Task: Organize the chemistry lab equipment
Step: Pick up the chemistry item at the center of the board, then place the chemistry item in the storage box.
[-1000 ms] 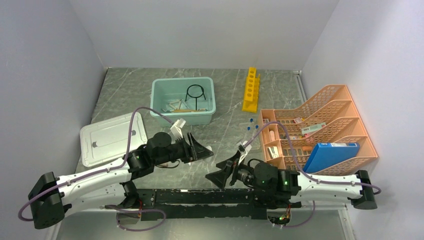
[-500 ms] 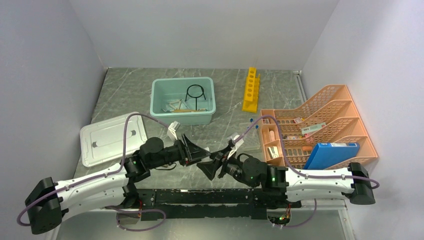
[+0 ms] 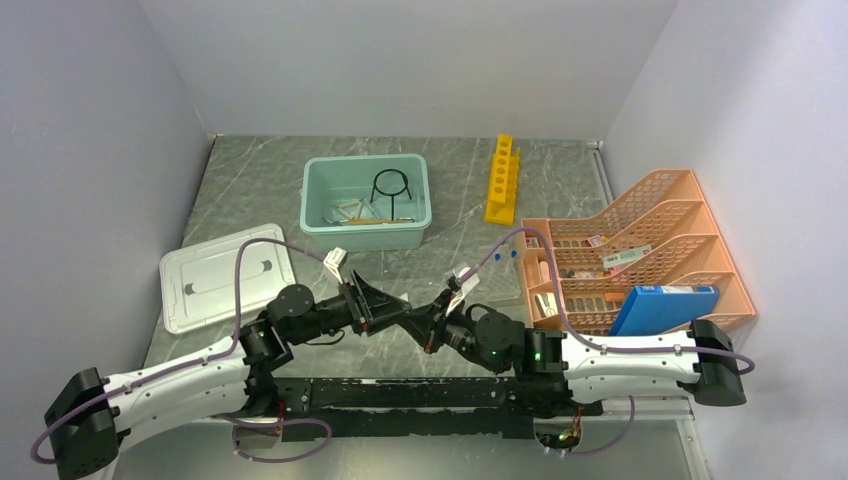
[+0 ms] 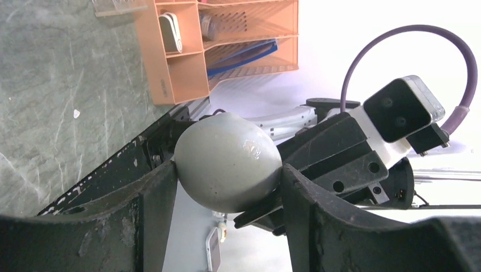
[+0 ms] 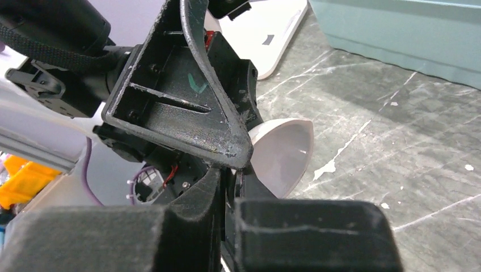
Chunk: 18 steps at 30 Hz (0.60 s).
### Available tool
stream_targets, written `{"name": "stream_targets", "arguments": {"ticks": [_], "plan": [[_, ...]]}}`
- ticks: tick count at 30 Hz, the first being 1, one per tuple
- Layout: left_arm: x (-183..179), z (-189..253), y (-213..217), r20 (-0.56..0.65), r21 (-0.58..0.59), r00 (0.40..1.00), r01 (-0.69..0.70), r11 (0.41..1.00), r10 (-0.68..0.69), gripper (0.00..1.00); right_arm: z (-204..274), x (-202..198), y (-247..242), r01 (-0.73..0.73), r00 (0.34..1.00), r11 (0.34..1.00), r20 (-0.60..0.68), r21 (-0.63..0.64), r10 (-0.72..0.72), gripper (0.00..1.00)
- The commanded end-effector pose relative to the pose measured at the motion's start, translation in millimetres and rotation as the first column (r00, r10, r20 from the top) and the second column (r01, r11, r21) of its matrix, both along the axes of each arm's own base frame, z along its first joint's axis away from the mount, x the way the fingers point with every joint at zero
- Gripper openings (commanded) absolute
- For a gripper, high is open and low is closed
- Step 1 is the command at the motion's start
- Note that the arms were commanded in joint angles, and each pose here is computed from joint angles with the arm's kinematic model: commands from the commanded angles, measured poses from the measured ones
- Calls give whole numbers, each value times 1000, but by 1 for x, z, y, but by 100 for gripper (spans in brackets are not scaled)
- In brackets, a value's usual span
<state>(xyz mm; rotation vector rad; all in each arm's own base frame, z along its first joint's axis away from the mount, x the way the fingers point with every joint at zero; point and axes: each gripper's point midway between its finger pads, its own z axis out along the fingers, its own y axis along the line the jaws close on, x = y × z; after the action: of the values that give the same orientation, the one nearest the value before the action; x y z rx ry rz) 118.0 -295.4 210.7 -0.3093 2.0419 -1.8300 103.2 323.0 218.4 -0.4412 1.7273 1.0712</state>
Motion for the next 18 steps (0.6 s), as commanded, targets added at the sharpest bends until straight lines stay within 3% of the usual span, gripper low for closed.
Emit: {"name": "stream_targets", "arguments": {"ticks": [1,4,7,8,14,16,18], "plan": [[1,7,-1,1,-29,1000,-3,1000,3,5,20,5,5,19,999,999,27,35,-20,0],[3,7,-1,6,-16,1000,-5,1000,5,11,22,5,5,23,999,999,28,38,-24,0],[7,11,-2,27,15,1000,-12,1000,11,47,26,8,3,38,999,999,35,33,-39,0],[9,14,-2,40,32,999,-17,999,15,54,27,9,3,42,998,999,41,27,-43,0],[31,44,9,155,163,983,-124,979,98,75,35,23,6,109,989,991,106,-79,-101,0],[39,57,16,209,217,970,-170,961,124,90,40,28,10,126,984,986,137,-111,-111,0],[45,69,24,267,291,955,-208,934,130,94,48,35,17,134,980,981,168,-137,-111,0]]}}
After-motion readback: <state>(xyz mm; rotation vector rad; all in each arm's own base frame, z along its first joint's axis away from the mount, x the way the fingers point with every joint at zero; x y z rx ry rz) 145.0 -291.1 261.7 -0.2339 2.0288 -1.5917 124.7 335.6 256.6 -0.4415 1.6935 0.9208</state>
